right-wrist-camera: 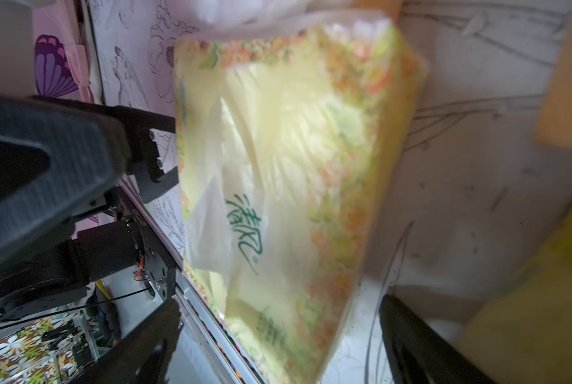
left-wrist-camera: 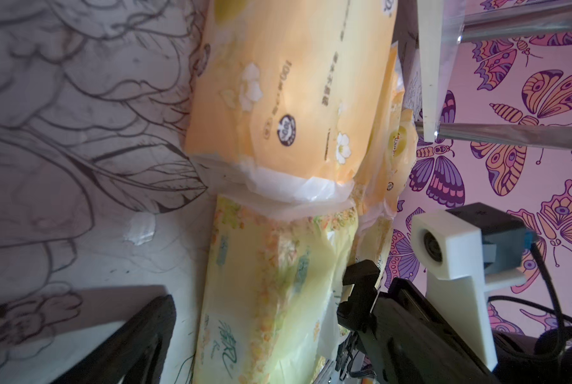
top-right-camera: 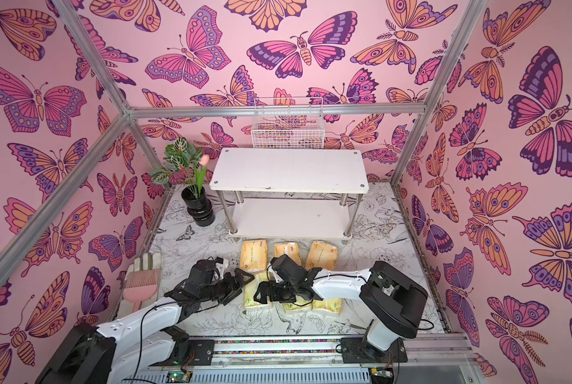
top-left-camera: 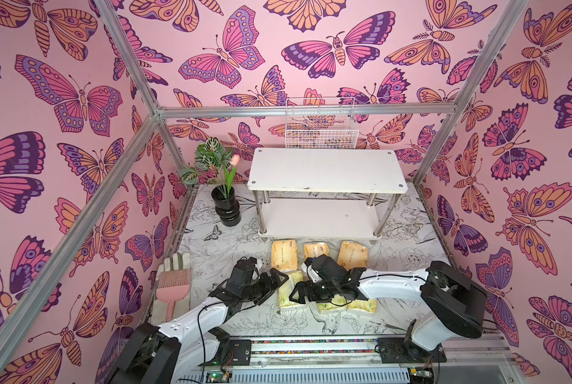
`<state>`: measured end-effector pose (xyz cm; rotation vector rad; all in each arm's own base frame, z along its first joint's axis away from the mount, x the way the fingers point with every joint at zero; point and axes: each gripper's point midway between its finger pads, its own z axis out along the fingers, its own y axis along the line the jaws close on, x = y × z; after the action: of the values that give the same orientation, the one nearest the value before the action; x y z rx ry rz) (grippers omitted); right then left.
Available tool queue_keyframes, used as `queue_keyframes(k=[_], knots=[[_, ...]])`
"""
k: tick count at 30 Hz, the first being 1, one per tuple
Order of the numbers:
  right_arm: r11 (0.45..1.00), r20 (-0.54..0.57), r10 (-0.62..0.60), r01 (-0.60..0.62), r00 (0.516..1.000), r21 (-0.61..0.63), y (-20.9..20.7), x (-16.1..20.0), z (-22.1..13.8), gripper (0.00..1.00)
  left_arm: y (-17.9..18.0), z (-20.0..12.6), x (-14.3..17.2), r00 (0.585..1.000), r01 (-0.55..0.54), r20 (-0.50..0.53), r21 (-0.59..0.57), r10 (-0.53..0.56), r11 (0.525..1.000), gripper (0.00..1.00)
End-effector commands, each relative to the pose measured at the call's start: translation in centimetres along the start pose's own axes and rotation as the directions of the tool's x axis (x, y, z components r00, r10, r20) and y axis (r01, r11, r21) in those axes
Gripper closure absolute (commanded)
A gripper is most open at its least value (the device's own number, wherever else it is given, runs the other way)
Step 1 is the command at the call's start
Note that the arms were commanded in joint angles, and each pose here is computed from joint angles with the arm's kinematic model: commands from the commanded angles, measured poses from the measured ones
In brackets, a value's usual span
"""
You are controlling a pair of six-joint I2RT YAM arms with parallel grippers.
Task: Place the tissue boxes on the shelf by color
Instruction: Pick up the box of tissues from the center of the board.
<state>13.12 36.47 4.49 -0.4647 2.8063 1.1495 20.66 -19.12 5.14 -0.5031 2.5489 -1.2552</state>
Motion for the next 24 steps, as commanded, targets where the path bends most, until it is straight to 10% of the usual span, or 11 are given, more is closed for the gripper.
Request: queue_keyframes(k=[1, 11, 24], knots=[[0.999, -0.029, 0.028, -0.029, 0.999, -0.014, -0.5, 0.8, 1.2, 0.05, -1.0, 0.1, 0.4, 0.999, -0.027, -0.042, 0.048, 0.029, 0.998, 0.01], [0.995, -0.012, 0.045, -0.046, 0.999, -0.092, 0.0, 1.1, 1.2, 0.11, 0.2, -0.1, 1.3, 0.999, -0.018, -0.046, 0.040, 0.020, 0.999, 0.01], [0.984, -0.013, 0.038, -0.040, 0.999, -0.176, 1.1, 1.4, 0.9, 0.45, 1.2, -0.3, 2.3, 0.999, -0.015, -0.045, 0.032, 0.017, 0.999, 0.00]])
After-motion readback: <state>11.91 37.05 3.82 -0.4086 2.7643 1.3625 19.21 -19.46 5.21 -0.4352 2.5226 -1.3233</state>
